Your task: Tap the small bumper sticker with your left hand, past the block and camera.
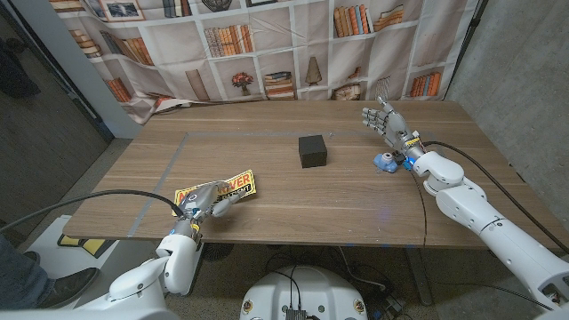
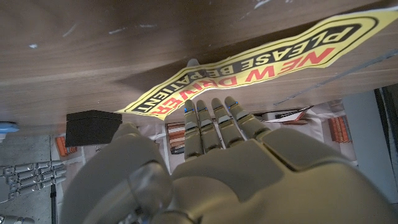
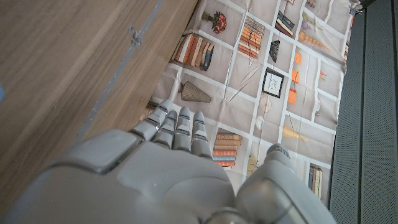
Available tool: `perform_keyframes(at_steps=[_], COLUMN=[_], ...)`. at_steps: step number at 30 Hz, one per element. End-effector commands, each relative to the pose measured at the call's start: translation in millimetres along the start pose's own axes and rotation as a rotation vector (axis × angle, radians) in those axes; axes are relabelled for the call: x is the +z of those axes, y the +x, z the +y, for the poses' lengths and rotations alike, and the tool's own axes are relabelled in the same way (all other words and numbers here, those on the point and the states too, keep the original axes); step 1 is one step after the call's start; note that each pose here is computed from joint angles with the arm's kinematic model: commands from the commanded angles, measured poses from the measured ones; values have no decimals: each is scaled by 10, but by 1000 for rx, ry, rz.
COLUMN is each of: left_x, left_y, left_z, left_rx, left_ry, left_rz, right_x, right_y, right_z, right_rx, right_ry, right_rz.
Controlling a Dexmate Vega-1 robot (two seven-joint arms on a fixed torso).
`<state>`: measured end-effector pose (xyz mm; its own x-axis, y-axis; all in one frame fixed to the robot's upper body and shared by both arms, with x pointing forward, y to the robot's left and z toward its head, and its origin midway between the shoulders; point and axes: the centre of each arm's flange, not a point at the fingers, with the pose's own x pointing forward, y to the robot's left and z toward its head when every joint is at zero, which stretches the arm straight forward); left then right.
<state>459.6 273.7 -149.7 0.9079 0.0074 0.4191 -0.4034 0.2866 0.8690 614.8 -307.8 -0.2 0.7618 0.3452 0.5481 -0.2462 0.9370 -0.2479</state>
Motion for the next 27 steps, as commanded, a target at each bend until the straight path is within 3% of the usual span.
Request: perform_keyframes(at_steps=[1, 27], left_x=[3, -92], left_y=[36, 79], left_z=[-94, -356], left_rx=[-37, -105], left_ry=[-28, -65], left_rz=[-9, 40], right_x=[23, -4], right_y=[10, -83], right_z=[10, 25], right_rx=[-4, -22], right_ry=[-9, -18], right_rz=[8, 38])
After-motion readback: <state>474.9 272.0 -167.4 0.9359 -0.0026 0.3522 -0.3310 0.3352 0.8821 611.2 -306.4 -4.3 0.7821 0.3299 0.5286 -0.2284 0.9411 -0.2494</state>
